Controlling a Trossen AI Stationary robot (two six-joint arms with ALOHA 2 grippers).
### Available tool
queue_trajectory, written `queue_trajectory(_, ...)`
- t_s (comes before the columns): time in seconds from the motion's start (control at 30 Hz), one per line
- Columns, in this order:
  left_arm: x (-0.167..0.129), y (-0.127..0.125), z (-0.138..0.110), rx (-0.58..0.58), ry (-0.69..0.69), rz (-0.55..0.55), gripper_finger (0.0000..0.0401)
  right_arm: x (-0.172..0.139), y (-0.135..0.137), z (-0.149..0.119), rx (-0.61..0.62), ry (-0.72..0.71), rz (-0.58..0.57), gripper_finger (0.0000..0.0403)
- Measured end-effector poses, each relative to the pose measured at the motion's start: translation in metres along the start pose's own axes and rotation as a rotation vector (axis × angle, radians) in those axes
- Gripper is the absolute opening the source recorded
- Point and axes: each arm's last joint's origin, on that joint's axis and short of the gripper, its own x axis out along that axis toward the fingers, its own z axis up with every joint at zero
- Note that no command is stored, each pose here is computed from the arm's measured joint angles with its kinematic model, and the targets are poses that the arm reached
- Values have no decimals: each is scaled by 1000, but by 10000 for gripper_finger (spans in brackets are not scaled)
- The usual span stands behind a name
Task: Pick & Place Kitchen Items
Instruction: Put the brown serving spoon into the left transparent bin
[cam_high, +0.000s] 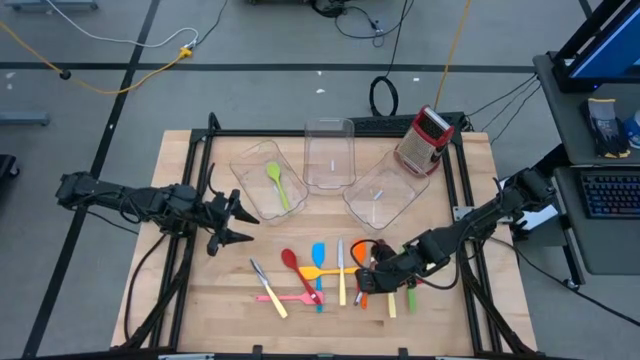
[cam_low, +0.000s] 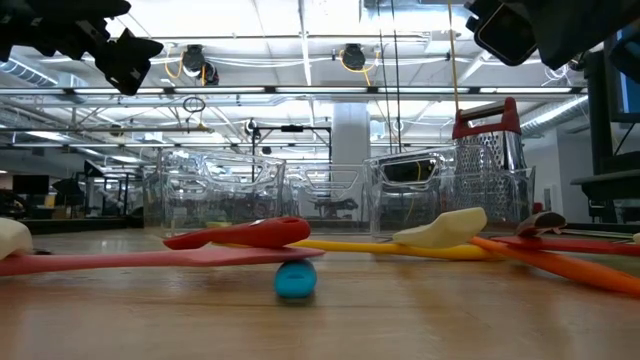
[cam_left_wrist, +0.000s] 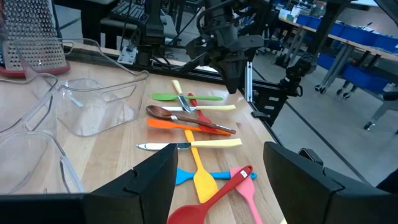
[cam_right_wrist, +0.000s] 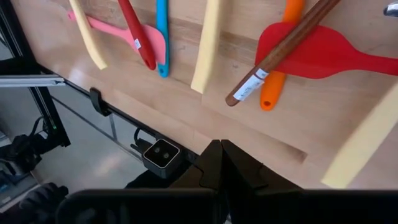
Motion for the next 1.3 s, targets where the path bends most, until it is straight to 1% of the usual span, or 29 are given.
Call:
queue_trajectory(0.3,0,0,0,0,0,0,241,0,1,0,-63,-1,11,0)
queue_trajectory(0.43,0,0,0,0,1,1,241,0,1,1,-61,-28,18,0)
queue_trajectory(0.57,0,0,0,-1,0,1,241,0,1,1,-34,-48,25,0)
queue_trajectory(1.2,0,0,0,3,0,1,241,0,1,2,-98,-52,23,0)
queue_trajectory(1.3,0,0,0,3,0,1,241,0,1,5,-75,-63,8,0)
